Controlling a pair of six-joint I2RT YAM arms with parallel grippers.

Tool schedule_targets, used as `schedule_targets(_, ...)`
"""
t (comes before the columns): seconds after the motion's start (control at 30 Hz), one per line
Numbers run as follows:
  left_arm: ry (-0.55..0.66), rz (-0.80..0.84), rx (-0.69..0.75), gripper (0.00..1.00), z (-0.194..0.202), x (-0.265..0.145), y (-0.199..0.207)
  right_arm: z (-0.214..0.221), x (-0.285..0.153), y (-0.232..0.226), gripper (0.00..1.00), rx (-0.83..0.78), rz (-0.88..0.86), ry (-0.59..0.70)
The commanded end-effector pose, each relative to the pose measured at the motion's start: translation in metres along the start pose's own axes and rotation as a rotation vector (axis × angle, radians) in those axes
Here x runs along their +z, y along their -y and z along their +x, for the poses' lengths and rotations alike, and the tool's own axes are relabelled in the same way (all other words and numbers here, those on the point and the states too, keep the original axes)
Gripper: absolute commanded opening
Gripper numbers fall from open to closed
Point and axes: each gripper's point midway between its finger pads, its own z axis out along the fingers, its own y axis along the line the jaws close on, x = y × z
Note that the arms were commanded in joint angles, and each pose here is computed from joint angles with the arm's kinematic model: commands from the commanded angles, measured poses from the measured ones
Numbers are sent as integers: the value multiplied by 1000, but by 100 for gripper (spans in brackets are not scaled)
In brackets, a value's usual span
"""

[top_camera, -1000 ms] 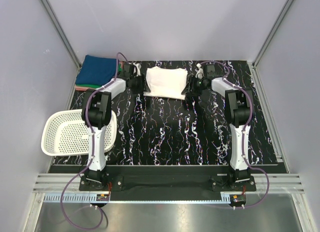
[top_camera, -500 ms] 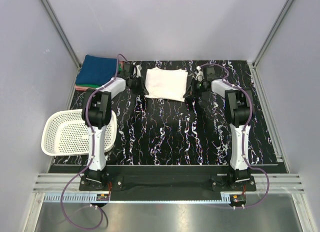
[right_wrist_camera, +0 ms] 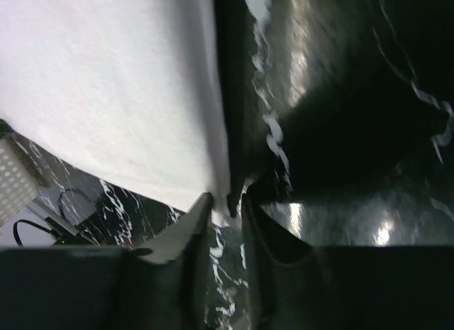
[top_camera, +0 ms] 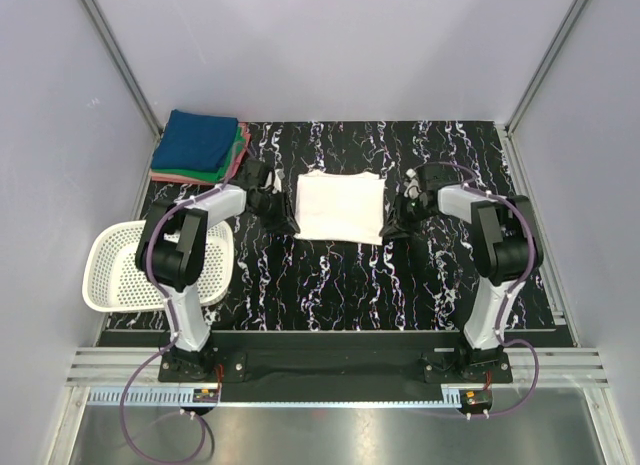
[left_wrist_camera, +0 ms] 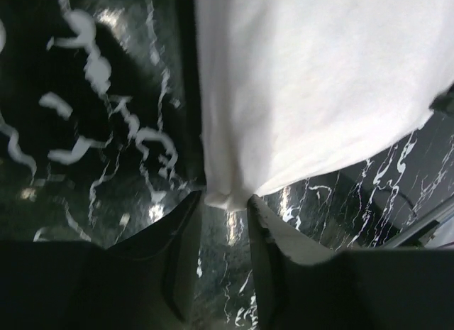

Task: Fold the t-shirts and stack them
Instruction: Fold the tshirt

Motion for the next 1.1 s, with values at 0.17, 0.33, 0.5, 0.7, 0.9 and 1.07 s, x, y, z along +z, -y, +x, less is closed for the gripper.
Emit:
schedule_targets(0.17, 195, 44, 86, 41, -35, -62, 40, -1, -55, -20, 19, 8, 46, 94)
schedule_targets(0.33, 206, 360, 123, 42, -47, -63, 101, -8, -59, -99, 0, -59, -294, 95)
schedule_targets(0.5, 182, 334, 94, 42, -64, -29, 87, -8, -32, -177, 0, -125, -507, 35)
schedule_targets(0.7, 209, 208, 31, 41, -79, -3, 50, -21, 8, -207, 0, -113, -647, 13)
schedule_targets(0.9, 227, 128, 32, 42, -84, 13, 28, -1, 65, -156, 0, -45, -523, -85)
schedule_targets(1.07, 241, 115, 49, 42, -90, 17, 25, 2, 73, -139, 0, -63, -437, -74)
